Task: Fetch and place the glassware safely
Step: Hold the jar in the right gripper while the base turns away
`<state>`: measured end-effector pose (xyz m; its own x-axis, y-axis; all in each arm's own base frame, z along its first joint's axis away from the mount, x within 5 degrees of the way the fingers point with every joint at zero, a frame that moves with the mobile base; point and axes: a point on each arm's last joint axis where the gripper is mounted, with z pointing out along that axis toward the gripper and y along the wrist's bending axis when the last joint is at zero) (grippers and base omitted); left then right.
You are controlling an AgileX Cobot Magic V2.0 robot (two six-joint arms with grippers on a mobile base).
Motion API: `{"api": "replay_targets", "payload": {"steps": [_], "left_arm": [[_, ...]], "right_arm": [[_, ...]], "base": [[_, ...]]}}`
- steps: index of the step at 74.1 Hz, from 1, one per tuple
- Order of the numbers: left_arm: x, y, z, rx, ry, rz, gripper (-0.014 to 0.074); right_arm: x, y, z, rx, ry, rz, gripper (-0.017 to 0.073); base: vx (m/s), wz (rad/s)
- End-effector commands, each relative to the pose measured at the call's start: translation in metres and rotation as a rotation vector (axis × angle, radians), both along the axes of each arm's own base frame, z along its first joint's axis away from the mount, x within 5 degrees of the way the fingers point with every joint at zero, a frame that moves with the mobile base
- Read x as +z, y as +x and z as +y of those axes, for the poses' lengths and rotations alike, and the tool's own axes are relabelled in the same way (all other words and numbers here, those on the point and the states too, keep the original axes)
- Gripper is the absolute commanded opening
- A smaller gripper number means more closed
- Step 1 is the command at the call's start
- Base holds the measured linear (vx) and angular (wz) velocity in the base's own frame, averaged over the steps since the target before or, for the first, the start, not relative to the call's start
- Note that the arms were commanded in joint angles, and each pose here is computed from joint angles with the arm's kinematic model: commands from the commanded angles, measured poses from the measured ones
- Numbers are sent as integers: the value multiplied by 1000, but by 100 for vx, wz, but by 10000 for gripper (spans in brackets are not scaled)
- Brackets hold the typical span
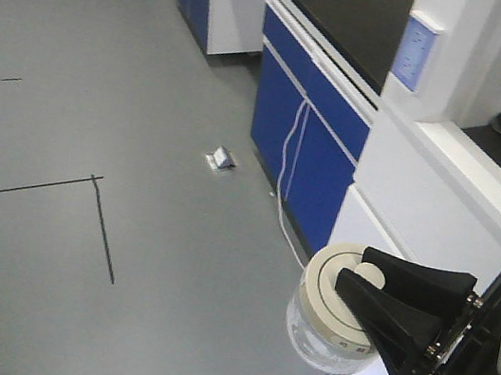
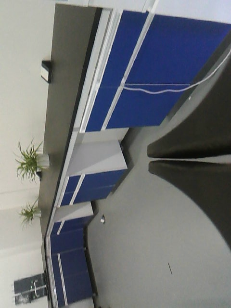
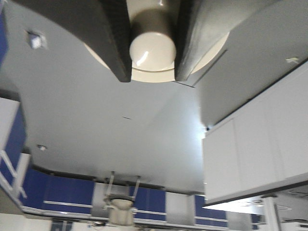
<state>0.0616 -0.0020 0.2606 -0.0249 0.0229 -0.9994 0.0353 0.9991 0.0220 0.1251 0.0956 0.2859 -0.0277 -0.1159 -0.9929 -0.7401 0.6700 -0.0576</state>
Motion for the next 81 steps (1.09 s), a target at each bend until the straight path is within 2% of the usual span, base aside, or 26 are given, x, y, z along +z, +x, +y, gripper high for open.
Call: {"api": "replay_targets", "payload": {"steps": [1,45,81], "left_arm": [[15,0,-1,-9,-12,-92,-7],[15,0,-1,-9,-12,-92,-7],[15,0,-1,-9,-12,-92,-7]], "right_arm": [[15,-2,2,29,59,-39,-1],[15,-2,2,29,59,-39,-1],[15,-2,2,30,60,-39,-1]], "base": [[7,58],[11,62],[27,7]]}}
